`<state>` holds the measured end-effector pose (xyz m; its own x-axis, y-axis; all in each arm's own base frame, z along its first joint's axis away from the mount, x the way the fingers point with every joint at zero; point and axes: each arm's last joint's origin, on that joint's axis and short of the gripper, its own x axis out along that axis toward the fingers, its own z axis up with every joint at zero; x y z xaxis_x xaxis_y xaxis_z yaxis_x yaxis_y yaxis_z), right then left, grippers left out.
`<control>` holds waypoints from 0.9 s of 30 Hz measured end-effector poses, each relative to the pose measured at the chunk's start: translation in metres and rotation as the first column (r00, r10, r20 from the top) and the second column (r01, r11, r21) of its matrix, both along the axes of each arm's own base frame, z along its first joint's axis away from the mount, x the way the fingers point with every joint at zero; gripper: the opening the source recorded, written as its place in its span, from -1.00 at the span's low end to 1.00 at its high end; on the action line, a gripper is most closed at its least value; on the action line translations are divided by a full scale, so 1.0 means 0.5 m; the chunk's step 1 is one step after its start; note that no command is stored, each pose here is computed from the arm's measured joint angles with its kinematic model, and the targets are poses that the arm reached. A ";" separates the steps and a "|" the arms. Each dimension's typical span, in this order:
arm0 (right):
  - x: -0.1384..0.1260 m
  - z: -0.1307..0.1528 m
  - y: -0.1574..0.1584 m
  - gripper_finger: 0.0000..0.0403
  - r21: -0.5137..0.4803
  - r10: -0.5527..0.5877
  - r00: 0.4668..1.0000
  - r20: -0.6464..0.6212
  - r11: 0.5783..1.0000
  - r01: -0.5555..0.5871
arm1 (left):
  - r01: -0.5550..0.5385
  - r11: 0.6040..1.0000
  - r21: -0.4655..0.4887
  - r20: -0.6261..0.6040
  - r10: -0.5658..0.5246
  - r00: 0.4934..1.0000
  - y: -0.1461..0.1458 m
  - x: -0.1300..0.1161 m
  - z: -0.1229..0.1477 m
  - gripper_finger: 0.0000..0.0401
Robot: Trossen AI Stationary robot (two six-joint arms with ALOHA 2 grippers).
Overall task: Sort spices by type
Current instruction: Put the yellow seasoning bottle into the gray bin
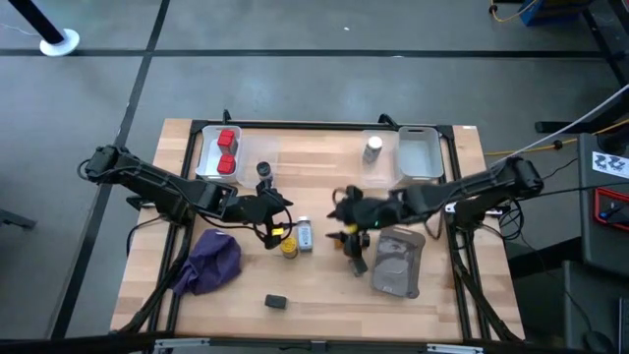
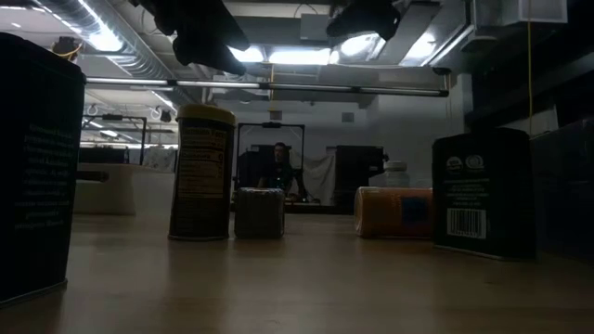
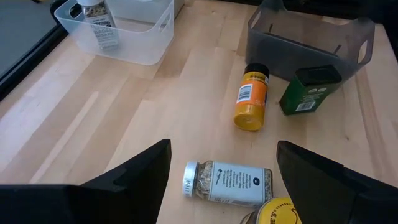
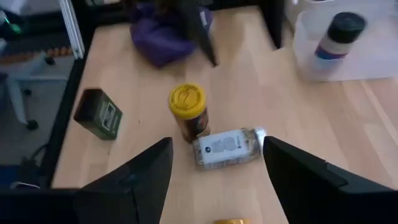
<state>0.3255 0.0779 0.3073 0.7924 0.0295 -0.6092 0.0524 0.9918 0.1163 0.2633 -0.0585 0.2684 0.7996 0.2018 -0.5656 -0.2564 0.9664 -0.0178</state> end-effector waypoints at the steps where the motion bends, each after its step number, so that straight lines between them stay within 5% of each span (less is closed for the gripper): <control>1: 0.006 -0.010 0.012 0.24 -0.021 0.002 1.000 -0.003 1.000 -0.002 | 0.006 1.000 0.001 -0.001 -0.006 1.000 0.000 0.000 0.000 0.38; 14: 0.119 -0.141 0.073 0.24 -0.094 0.031 0.996 0.083 0.995 -0.024 | 0.091 0.994 0.057 -0.027 -0.090 0.996 -0.009 -0.002 -0.001 0.38; 27: 0.161 -0.205 0.086 0.24 -0.128 0.060 0.990 0.128 0.991 -0.044 | 0.131 0.988 0.087 -0.064 -0.126 0.990 -0.018 -0.008 -0.005 0.38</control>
